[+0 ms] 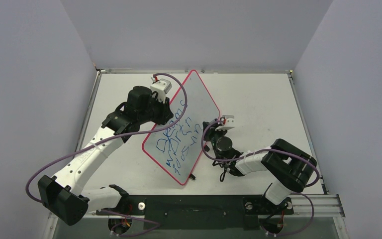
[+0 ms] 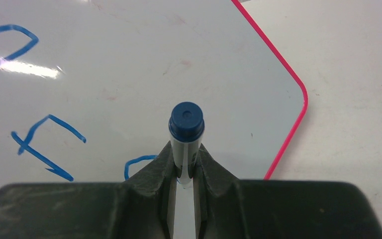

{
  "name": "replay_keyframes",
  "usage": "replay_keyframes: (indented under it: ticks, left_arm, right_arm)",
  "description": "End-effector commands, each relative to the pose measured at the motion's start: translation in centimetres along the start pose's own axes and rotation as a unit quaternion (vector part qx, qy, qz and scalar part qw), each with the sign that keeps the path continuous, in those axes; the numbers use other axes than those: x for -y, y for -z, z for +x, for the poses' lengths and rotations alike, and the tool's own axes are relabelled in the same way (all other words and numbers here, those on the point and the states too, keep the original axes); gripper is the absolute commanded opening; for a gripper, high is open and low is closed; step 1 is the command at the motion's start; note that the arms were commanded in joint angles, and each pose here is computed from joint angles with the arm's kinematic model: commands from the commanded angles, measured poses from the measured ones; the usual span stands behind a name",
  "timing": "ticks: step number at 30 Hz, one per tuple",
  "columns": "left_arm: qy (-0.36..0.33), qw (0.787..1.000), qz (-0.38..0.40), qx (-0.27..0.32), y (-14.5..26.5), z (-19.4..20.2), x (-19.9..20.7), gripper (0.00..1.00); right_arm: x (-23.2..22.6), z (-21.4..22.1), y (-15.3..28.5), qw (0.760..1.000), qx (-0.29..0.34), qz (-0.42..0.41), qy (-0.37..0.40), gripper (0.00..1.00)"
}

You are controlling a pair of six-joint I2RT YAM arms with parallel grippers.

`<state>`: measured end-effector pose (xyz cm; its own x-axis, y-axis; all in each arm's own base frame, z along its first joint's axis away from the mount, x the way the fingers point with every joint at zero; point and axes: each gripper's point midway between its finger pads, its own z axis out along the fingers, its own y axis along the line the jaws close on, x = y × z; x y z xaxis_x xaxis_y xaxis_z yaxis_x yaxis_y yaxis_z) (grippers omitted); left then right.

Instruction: Write a sentence on the whiteboard

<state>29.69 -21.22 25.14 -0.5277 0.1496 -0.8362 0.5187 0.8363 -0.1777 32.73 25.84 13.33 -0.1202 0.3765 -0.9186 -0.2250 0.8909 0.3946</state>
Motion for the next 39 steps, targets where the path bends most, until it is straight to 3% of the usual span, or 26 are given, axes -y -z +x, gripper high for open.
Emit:
replay_keyframes:
  ticks: [1,21,39]
  left_arm:
    - [-0.053,0.996,-0.018,0.07,0.9,-3.6,-0.7,0.0]
    - [-0.053,0.996,-0.018,0.07,0.9,-3.6,-0.7,0.0]
    - [-0.053,0.996,-0.02,0.069,0.8,-3.6,-0.8,0.0]
  right_arm:
    - [0.1,0.5,0.6,1.0,-0.012,-0.003,-0.01,0.0]
    - [-0.6,-6.8,-0.2,0.998,0.059,-0.005,-0.026,0.0]
    - [0.2,-6.9,-3.5,0.998,0.06,-0.004,-0.035,0.0]
